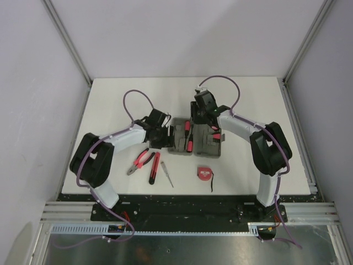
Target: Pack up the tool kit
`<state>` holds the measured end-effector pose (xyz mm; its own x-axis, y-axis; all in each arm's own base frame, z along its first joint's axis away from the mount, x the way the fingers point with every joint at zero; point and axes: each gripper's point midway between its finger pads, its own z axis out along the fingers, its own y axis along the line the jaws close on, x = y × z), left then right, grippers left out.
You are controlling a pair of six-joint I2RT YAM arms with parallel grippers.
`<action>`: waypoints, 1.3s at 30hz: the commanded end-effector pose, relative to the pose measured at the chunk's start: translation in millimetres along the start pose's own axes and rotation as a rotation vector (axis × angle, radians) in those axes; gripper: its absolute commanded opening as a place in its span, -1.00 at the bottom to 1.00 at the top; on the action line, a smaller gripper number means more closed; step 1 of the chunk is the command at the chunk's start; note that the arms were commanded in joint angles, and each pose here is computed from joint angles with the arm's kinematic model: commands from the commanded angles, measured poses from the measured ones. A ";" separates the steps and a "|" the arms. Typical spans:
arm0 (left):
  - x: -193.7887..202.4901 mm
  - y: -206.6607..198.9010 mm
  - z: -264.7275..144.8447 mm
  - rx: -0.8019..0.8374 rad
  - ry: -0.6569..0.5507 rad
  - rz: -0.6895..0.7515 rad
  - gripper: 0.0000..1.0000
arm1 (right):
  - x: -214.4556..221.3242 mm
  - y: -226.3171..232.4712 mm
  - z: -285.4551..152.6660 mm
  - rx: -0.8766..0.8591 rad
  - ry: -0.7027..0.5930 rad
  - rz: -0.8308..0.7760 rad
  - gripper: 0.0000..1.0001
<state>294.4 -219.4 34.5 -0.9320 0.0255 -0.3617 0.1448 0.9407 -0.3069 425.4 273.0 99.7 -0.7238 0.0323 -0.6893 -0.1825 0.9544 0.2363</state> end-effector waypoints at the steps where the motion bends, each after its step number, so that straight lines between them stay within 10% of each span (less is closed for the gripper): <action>1: -40.2 -10.4 -33.2 0.003 -0.146 -0.004 0.60 | -19.6 20.0 -29.8 -0.079 -0.071 -0.019 -0.10; 19: -150.4 -87.5 0.0 0.265 -0.170 0.063 -0.14 | 60.8 54.4 -70.5 -0.244 -0.073 -0.143 -0.62; 39: -118.4 -68.6 57.0 0.205 -0.050 0.064 -0.14 | 122.4 51.5 -17.9 -0.180 0.078 -0.236 -0.71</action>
<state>409.4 -303.0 50.3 -0.9133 0.0344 -0.4059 0.2405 0.8497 -0.4692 305.0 322.7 48.3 -0.7015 -0.1994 -0.6842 -0.4788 0.8430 0.2452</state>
